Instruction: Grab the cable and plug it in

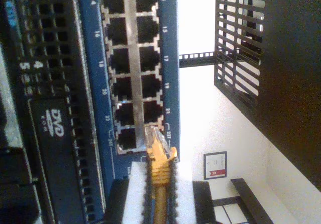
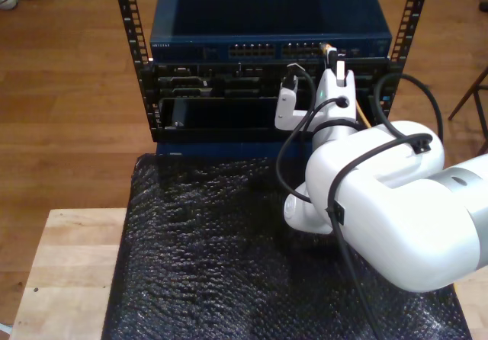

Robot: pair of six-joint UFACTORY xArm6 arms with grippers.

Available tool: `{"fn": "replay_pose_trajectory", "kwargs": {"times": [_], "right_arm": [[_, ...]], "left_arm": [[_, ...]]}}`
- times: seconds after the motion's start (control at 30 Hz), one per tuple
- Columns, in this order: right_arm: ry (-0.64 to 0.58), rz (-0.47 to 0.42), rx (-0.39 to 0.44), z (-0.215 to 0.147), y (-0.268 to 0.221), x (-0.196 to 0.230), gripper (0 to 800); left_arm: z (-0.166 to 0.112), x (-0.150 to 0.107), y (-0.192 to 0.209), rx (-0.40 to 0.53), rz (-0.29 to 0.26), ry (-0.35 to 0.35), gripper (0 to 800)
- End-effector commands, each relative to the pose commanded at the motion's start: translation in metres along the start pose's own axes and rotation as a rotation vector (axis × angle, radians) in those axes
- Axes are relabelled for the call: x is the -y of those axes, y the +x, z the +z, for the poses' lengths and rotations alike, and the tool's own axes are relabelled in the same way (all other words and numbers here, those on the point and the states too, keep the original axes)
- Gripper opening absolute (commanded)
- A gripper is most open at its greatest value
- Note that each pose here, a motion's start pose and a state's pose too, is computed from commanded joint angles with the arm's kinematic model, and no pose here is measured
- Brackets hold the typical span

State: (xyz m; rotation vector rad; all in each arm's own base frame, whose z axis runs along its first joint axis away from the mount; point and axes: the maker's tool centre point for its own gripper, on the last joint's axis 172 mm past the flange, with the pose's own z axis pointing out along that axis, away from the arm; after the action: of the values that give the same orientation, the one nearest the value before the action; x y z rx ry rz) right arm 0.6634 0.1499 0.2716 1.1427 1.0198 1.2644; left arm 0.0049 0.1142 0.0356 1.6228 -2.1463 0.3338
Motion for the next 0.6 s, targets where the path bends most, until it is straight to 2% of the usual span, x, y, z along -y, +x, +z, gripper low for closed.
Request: {"fn": "replay_pose_trajectory", "kwargs": {"times": [0.6], "right_arm": [[-0.005,0.006,-0.006,0.0014,0.0052,-0.0031,0]], "left_arm": [[0.0000,0.0000,0.0000,0.000,0.000,0.000,800]]}}
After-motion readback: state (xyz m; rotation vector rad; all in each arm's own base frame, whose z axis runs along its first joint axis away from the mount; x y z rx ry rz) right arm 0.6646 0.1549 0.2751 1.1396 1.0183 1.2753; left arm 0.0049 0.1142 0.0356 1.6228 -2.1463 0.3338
